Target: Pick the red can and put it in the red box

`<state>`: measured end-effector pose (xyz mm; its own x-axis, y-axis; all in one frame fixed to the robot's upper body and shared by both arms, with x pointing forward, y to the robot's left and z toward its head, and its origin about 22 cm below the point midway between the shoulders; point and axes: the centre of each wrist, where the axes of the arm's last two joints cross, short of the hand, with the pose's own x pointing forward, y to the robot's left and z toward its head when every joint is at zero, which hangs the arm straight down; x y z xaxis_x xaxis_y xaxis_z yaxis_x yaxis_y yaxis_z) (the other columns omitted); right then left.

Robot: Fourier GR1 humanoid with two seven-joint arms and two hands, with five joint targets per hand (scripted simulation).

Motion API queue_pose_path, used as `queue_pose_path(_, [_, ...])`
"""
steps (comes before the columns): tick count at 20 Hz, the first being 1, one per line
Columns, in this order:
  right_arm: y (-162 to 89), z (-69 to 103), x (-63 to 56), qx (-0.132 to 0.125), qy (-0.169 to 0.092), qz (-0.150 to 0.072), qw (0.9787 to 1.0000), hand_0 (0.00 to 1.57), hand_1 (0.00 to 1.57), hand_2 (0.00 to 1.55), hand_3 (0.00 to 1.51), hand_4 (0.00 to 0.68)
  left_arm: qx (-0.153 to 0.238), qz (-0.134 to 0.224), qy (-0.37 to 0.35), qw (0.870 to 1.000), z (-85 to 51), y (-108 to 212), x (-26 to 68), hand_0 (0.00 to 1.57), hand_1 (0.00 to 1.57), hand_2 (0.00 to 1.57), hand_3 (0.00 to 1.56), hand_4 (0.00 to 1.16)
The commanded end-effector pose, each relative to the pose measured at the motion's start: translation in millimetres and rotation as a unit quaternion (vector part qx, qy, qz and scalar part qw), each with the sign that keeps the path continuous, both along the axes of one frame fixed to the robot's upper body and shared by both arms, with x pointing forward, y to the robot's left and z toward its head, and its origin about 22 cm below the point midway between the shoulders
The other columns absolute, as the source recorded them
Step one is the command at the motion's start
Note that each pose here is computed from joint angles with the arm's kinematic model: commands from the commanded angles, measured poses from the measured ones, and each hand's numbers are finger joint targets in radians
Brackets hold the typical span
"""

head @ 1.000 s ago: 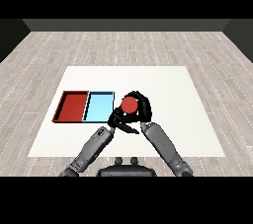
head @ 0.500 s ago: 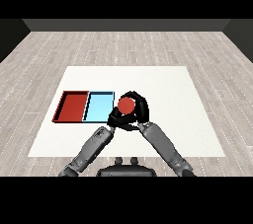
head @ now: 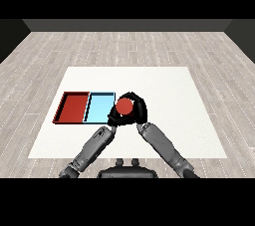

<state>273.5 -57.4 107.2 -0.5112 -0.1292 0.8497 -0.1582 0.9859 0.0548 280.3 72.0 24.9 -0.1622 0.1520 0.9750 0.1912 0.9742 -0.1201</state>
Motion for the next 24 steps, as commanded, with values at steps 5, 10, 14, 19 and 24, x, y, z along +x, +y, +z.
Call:
queue_pose_path(5, [-17, -18.8, 8.7, 0.002, 0.002, 0.003, 1.0, 1.57, 1.57, 1.47, 1.4, 0.631, -0.005, -0.001, 0.003, 1.0, 8.0, -4, 25.3, 1.57, 1.57, 1.57, 1.5, 1.13])
queue_pose_path(10, [4, 6.2, 2.2, 0.012, 0.016, -0.004, 0.9998, 1.42, 1.42, 1.35, 1.28, 0.172, -0.003, 0.018, -0.012, 1.0, -6.5, -5, 5.4, 1.57, 1.57, 1.57, 1.49, 1.13])
queue_pose_path(14, [-5, -6.1, 1.3, -0.061, 0.034, 0.01, 0.9975, 0.0, 0.0, 0.0, 0.0, 0.0, -0.005, 0.014, -0.013, 1.0, 3.3, -8, 0.0, 1.57, 1.57, 1.57, 1.5, 1.13])
queue_pose_path(19, [-2, -4.4, -12.2, -0.061, 0.03, 0.003, 0.9976, 0.0, 0.0, 0.0, 0.0, 0.0, -0.001, 0.016, -0.011, 1.0, 7.2, -12, -5.6, 1.57, 1.57, 1.57, 1.49, 1.13])
queue_pose_path(24, [-9, -9.3, -1.4, -0.029, 0.026, -0.022, 0.999, 0.0, 0.0, 0.0, 0.0, 0.0, -0.003, 0.016, -0.018, 1.0, -11.6, -9, -9.2, 1.57, 1.57, 1.57, 1.5, 1.13])
